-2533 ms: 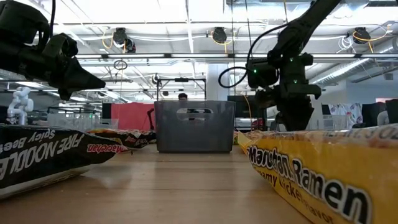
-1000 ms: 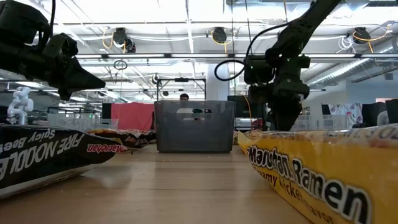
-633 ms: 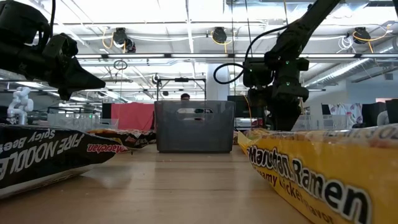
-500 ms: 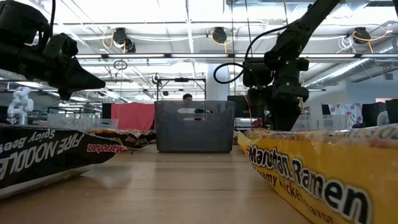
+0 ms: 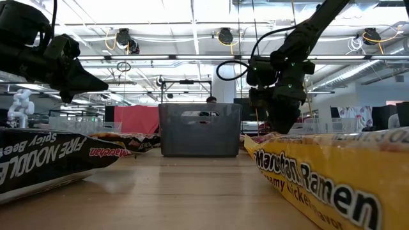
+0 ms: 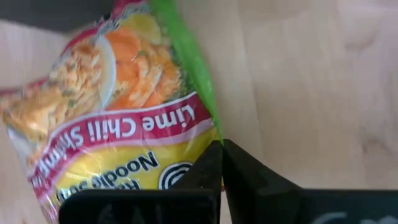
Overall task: Sort Maruchan noodles
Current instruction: Put the middle left green noodle pack into the right transparent bin
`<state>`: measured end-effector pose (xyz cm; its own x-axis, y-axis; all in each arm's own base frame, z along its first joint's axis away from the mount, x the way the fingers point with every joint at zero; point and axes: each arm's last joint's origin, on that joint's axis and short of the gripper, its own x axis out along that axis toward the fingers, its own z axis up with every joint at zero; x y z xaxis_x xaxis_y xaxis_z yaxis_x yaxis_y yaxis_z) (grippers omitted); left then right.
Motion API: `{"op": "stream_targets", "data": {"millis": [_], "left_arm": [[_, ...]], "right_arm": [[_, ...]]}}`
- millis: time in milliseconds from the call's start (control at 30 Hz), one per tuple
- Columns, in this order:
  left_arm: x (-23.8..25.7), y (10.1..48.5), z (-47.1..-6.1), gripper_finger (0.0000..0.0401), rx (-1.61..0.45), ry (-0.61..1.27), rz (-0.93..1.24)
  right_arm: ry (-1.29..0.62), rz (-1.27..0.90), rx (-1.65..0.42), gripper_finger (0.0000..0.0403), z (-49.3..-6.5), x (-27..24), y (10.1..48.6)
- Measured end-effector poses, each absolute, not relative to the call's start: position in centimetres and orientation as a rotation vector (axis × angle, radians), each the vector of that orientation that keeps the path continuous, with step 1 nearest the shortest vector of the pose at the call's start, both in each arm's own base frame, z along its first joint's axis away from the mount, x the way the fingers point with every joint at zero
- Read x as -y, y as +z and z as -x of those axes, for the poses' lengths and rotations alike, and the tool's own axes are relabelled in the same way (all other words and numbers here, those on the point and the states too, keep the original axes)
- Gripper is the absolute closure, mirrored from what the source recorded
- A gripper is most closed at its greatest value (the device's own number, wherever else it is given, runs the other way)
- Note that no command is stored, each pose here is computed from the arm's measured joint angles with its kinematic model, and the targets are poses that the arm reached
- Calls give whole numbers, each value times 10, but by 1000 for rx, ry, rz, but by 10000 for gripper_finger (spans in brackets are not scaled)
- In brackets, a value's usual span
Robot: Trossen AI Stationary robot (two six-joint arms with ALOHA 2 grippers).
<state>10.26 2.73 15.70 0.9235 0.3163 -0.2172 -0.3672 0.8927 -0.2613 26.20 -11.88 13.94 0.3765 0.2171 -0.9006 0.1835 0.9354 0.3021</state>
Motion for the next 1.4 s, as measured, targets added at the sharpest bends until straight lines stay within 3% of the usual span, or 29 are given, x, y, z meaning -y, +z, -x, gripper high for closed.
{"op": "stream_targets", "data": {"millis": [267,500,933,1400], "left_arm": [[-27,157,-103,395,-171,356,304],[-27,157,-103,395,-172,356,304],[-27,157,-103,395,-173,355,296],[-27,157,-103,395,-173,356,295]], "right_arm": [[17,-387,-1189,403,-261,118,143],[-7,-368,-1113,403,-255,113,170],[-217,-235,-959,403,-228,106,230],[-398,-118,-895,403,-212,105,254]]}}
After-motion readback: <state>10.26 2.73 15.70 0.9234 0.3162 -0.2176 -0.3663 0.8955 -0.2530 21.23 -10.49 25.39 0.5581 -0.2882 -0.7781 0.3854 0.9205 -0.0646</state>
